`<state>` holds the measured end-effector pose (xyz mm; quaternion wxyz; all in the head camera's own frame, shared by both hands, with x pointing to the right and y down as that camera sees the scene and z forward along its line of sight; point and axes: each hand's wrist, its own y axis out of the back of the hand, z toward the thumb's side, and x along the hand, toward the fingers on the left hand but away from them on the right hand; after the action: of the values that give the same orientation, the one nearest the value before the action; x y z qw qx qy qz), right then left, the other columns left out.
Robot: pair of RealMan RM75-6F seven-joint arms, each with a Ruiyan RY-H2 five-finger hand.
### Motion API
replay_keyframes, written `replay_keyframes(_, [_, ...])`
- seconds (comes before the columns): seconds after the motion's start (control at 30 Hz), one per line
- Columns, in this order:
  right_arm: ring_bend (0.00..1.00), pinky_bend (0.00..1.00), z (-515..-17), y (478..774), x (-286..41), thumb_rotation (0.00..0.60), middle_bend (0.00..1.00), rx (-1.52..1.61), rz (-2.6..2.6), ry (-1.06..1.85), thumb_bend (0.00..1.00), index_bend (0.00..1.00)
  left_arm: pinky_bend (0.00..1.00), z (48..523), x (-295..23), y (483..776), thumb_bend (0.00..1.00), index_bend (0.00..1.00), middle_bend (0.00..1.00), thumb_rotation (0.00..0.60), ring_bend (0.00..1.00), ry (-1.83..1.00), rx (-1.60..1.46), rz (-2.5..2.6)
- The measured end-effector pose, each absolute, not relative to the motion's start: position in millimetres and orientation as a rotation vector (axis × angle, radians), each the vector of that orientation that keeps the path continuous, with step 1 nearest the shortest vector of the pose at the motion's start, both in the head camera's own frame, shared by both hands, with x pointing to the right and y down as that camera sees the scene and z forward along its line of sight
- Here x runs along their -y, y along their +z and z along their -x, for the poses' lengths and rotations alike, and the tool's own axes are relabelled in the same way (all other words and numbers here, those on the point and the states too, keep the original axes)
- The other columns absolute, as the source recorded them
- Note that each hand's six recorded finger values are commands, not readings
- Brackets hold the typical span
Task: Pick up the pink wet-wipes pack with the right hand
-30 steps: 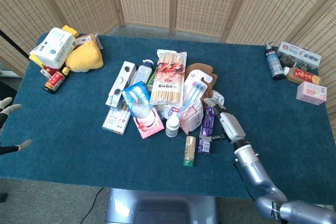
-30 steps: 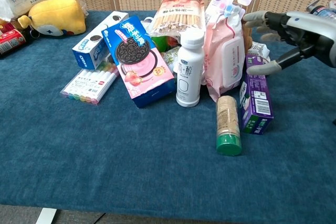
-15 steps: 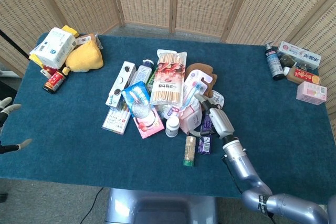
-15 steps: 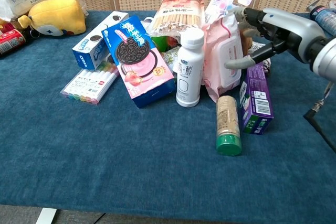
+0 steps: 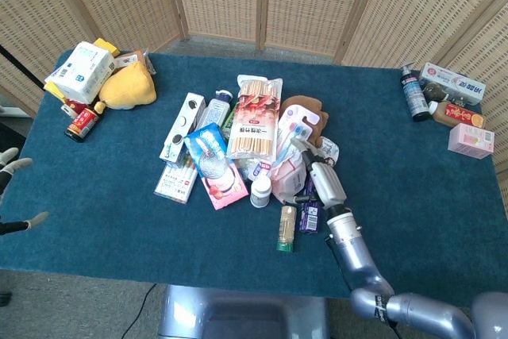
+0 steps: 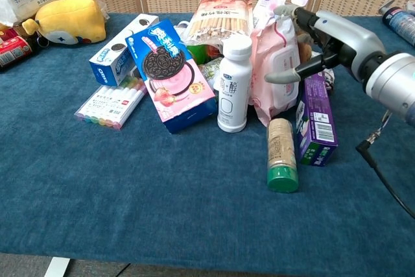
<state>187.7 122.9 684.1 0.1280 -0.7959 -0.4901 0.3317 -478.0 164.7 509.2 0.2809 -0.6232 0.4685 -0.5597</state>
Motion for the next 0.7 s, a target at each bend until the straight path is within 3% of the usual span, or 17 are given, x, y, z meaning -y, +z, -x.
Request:
replay_keyframes(0.13, [0.0,0.05,-186.8,687.1,-126.8,0.6,0.02,1.469,2.315,0.94,0.0,0.0,0.0,478.4,-164.8,508.6,0.0,0.2,0.0,0.6,0.0,-1.499,-1.259,1.671])
replay_keyframes(0.23, [0.11,0.35,-187.2,689.5,-130.0,0.6,0.25,1.501,2.315,0.919,0.0,0.01,0.0,478.6,-164.8,508.0,0.0,0.2,0.0,0.6,0.0,-1.497,-1.263,1.671])
replay_keyframes(0.3, [0.24,0.51,-186.9,691.0,-132.4,0.6,0.41,1.516,2.313,0.905,0.0,0.09,0.0,478.8,-164.8,507.6,0.0,0.2,0.0,0.6,0.0,-1.496,-1.264,1.67])
replay_keyframes(0.4, [0.42,0.67,-186.6,692.6,-135.1,0.6,0.63,1.542,2.3,0.881,0.0,0.35,0.0,478.9,-165.5,507.5,0.0,0.2,0.0,0.6,0.0,-1.497,-1.262,1.671])
replay_keyframes(0.47, [0.54,0.72,-187.0,692.6,-136.0,0.6,0.75,1.563,2.283,0.859,0.0,0.49,0.0,479.3,-165.5,507.0,0.0,0.2,0.0,0.6,0.0,-1.498,-1.264,1.67])
replay_keyframes(0.57, [0.64,0.75,-188.0,690.9,-136.0,0.6,0.85,1.595,2.248,0.824,0.0,0.59,0.0,479.7,-165.3,506.4,0.0,0.2,0.0,0.6,0.0,-1.496,-1.267,1.667])
replay_keyframes(0.7, [0.67,0.76,-190.7,687.3,-134.3,0.6,0.9,1.627,2.199,0.792,0.0,0.64,0.0,479.1,-165.5,506.3,0.0,0.2,0.0,0.6,0.0,-1.494,-1.264,1.668])
